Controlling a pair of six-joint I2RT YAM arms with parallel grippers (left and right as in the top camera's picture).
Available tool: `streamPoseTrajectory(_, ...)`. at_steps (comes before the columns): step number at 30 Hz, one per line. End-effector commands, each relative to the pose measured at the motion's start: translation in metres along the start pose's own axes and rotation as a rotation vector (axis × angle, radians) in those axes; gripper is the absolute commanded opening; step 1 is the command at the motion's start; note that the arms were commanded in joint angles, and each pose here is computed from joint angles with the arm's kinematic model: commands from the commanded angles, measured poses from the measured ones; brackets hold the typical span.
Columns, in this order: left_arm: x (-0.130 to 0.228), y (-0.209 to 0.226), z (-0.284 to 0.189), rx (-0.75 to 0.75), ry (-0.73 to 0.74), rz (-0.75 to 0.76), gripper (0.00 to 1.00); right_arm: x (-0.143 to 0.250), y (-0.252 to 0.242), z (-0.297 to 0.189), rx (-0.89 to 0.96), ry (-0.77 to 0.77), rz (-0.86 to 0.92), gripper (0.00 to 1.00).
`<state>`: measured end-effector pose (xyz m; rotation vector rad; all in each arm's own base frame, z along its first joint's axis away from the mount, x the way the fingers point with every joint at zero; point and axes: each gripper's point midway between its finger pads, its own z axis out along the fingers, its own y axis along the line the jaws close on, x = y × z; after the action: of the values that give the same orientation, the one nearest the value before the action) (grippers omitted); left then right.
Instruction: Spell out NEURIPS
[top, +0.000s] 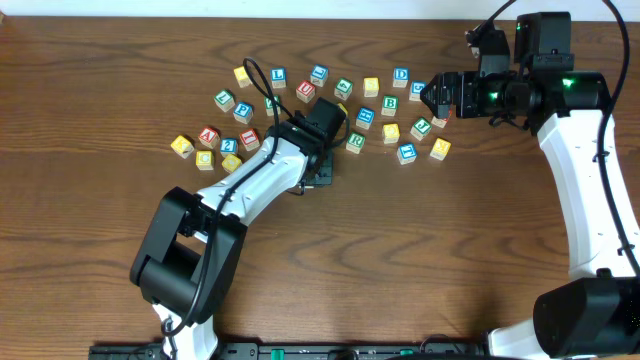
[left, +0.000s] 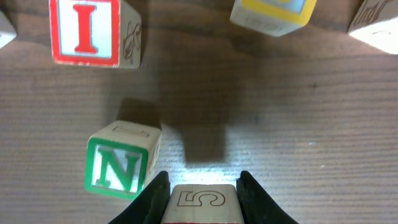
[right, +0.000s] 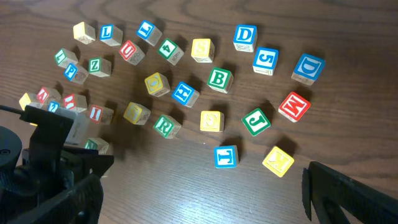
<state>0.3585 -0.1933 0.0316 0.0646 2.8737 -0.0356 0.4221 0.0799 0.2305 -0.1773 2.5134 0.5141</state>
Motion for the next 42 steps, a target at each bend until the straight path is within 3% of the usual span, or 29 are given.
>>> streamPoseTrajectory(1,0.003,0.001,0.009,-0.011,0.01,0.025,0.25,-0.005,-0.001,-0.004,0.001,-0.015,-0.012,0.99)
streamPoseTrajectory(15,0.0,-0.001,0.022,0.007,-0.04,0.105,0.25,-0.005,-0.001,-0.004,0.001,-0.015,-0.011,0.99)
streamPoseTrajectory(42,-0.009,0.016,0.046,-0.036,-0.049,0.072,0.25,-0.005,-0.001,-0.004,0.001,-0.015,-0.011,0.99)
